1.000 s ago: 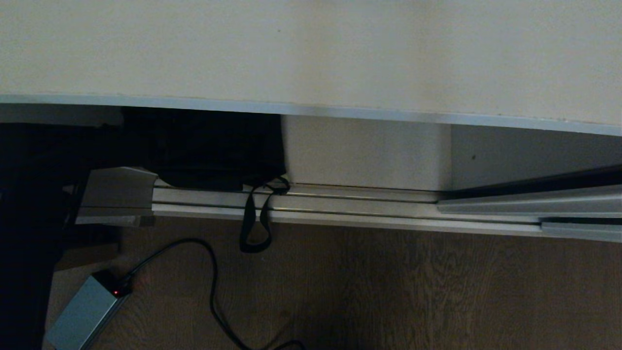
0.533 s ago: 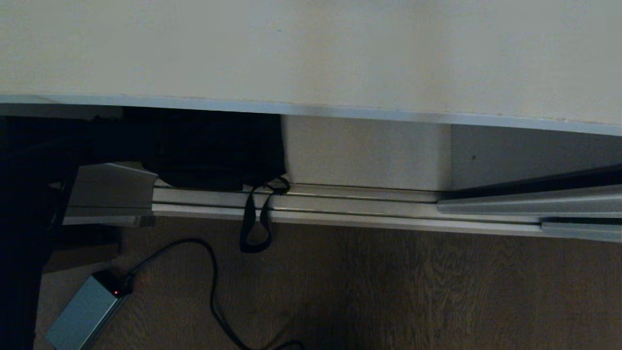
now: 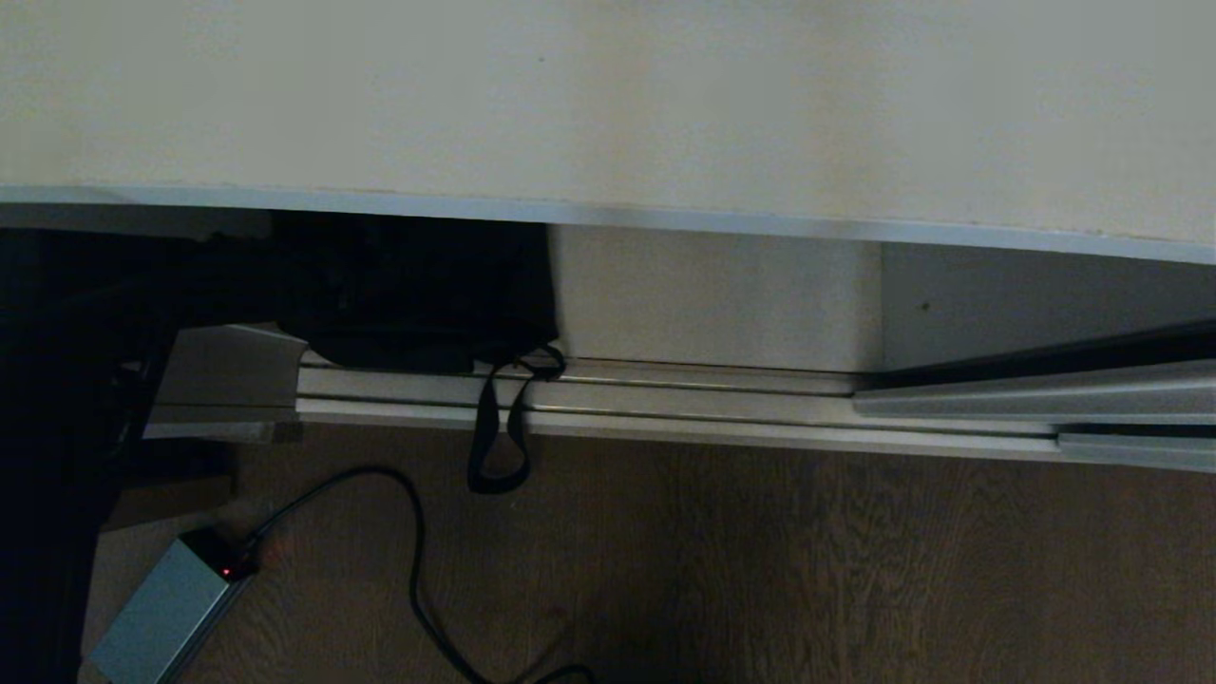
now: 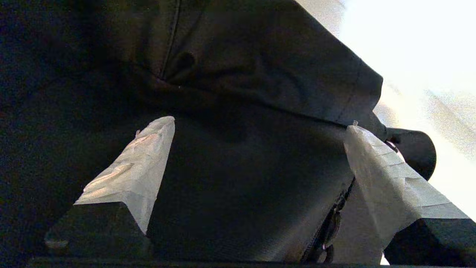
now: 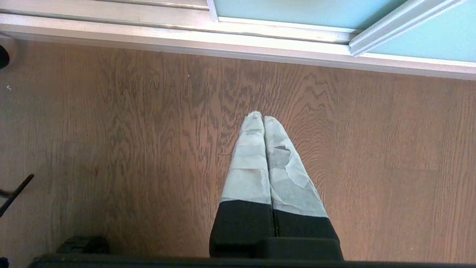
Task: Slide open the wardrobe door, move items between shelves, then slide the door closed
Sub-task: Place the bag on the lower shelf
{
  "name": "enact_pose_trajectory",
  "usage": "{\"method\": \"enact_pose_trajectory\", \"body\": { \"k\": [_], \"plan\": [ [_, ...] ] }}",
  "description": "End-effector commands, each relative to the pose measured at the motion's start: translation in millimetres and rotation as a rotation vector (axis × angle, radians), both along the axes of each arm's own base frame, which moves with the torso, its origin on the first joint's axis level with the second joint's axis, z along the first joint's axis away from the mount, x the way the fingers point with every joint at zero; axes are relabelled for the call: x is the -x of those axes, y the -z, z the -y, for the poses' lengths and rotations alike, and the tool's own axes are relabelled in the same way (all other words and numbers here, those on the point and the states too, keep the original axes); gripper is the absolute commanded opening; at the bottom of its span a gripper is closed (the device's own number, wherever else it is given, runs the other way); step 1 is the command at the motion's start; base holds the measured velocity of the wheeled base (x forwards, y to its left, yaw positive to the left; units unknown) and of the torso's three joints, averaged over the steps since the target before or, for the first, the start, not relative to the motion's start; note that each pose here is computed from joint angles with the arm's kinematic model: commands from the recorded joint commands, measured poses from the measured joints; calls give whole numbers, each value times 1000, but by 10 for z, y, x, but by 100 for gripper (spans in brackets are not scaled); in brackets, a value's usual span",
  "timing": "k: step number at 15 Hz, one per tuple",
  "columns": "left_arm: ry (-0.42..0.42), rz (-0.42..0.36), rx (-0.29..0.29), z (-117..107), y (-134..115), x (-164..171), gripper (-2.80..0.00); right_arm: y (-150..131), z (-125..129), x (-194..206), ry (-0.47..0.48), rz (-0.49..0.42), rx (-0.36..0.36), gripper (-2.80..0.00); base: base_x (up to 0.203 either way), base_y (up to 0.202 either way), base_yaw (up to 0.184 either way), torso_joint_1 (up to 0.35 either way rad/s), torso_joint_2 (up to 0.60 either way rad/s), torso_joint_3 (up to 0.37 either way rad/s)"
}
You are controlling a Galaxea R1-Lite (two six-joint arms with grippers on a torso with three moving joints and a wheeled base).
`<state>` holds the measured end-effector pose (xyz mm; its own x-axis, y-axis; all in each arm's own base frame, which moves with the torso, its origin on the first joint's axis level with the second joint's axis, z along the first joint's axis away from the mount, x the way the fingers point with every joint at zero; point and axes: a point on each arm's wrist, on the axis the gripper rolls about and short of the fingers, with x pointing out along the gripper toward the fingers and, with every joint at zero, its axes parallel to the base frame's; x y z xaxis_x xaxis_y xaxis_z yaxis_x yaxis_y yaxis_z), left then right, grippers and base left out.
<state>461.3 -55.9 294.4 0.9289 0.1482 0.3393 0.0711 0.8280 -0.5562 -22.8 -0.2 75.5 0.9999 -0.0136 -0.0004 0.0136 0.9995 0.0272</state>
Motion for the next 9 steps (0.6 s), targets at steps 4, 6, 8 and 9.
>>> {"method": "enact_pose_trajectory", "body": {
  "k": [4, 6, 8, 9],
  "plan": [
    [-1, -2, 4, 2, 33, -24, 0, 5, 0, 1, 0, 2, 0, -280, 0, 0, 0, 0, 0, 0],
    [1, -5, 3, 3, 37, -29, -280, 1, 0, 3, 0, 3, 0, -280, 0, 0, 0, 0, 0, 0],
    [1, -10, 3, 4, 56, -35, -280, 1, 0, 2, 0, 3, 0, -280, 0, 0, 0, 0, 0, 0],
    [3, -13, 3, 5, 66, -40, -280, 1, 0, 3, 0, 3, 0, -280, 0, 0, 0, 0, 0, 0]
  ]
}}
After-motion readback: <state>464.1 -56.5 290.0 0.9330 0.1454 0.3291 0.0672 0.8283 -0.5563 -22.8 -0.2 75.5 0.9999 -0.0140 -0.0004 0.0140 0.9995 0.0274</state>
